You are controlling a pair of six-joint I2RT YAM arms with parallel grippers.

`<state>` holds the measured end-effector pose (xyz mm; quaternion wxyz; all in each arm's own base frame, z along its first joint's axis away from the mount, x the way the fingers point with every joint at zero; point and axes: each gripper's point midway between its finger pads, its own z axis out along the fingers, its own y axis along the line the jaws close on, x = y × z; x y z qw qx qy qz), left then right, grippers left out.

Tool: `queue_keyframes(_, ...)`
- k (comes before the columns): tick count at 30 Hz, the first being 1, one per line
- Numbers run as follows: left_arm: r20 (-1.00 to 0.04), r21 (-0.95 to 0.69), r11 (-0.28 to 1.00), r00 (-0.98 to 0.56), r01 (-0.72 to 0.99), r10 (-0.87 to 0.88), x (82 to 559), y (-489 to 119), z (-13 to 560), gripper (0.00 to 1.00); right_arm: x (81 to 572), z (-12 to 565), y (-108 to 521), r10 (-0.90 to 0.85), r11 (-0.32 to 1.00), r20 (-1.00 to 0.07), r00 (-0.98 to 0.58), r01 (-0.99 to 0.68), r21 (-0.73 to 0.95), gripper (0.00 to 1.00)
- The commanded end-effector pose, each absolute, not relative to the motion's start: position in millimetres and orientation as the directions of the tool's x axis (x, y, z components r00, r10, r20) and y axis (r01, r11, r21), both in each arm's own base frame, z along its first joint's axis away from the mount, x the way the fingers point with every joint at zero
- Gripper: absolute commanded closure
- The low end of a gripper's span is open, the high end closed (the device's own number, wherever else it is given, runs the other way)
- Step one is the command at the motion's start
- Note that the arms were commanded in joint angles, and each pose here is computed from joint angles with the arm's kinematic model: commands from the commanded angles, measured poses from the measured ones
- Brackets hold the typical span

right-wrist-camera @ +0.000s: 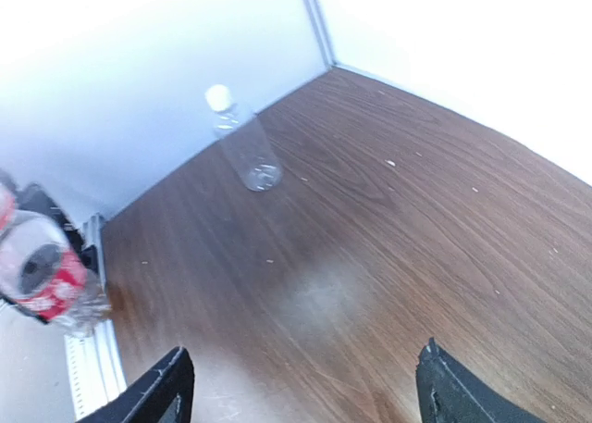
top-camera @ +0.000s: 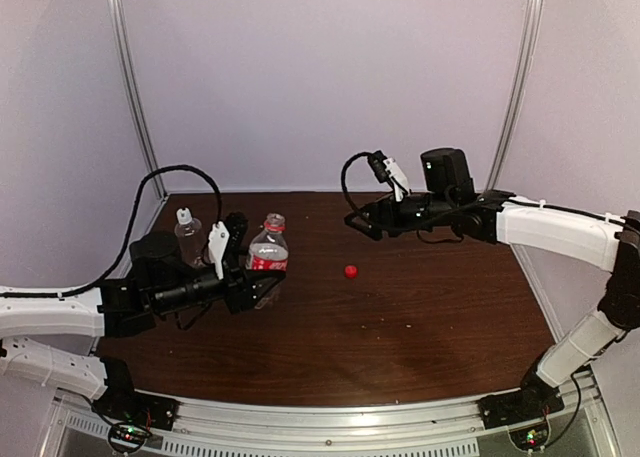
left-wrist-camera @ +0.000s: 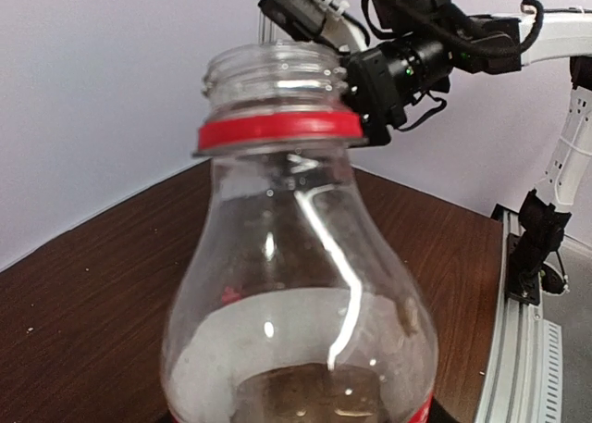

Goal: Unscrew the bottle caps

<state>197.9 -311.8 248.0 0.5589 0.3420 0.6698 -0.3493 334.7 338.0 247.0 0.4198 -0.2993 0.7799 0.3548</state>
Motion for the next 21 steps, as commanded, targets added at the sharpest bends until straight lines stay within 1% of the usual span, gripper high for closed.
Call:
queue_keyframes(1,-0.995,-0.056,0.46,-0.089,0.886,0.049,190.5,-320.6,255.0,0.59,274.8,297.3,360.2,-0.181,0.336,-0.889,-0.421,-0.876,0.346,0.16)
queue_keyframes(5,-0.993,-0.064,0.413,-0.098,0.908,0.063,185.9,-330.4,251.6,0.56,239.5,333.2,384.1,-0.178,0.208,-0.911,-0.372,-0.919,0.335,0.12)
queue_keyframes(9,-0.993,-0.079,0.381,-0.105,0.921,0.046,183.3,-337.4,254.3,0.54,224.9,343.4,406.8,-0.202,0.155,-0.913,-0.355,-0.932,0.329,0.11)
queue_keyframes(12,-0.993,-0.089,0.358,-0.111,0.929,0.041,181.7,-342.8,256.4,0.54,217.0,338.5,424.2,-0.246,0.133,-0.904,-0.35,-0.936,0.326,0.12)
queue_keyframes(16,-0.992,-0.098,0.339,-0.119,0.936,0.044,180.6,-348.3,256.5,0.54,213.9,324.4,443.4,-0.302,0.129,-0.888,-0.348,-0.937,0.324,0.16)
queue_keyframes(19,-0.992,-0.099,0.336,-0.12,0.937,0.042,180.7,-349.1,256.5,0.54,211.3,314.1,451.5,-0.33,0.12,-0.876,-0.352,-0.936,0.331,0.23)
queue_keyframes(21,-0.992,-0.099,0.335,-0.119,0.937,0.04,180.1,-348.7,257.0,0.54,210.4,309.8,454.3,-0.34,0.113,-0.871,-0.354,-0.935,0.336,0.29)
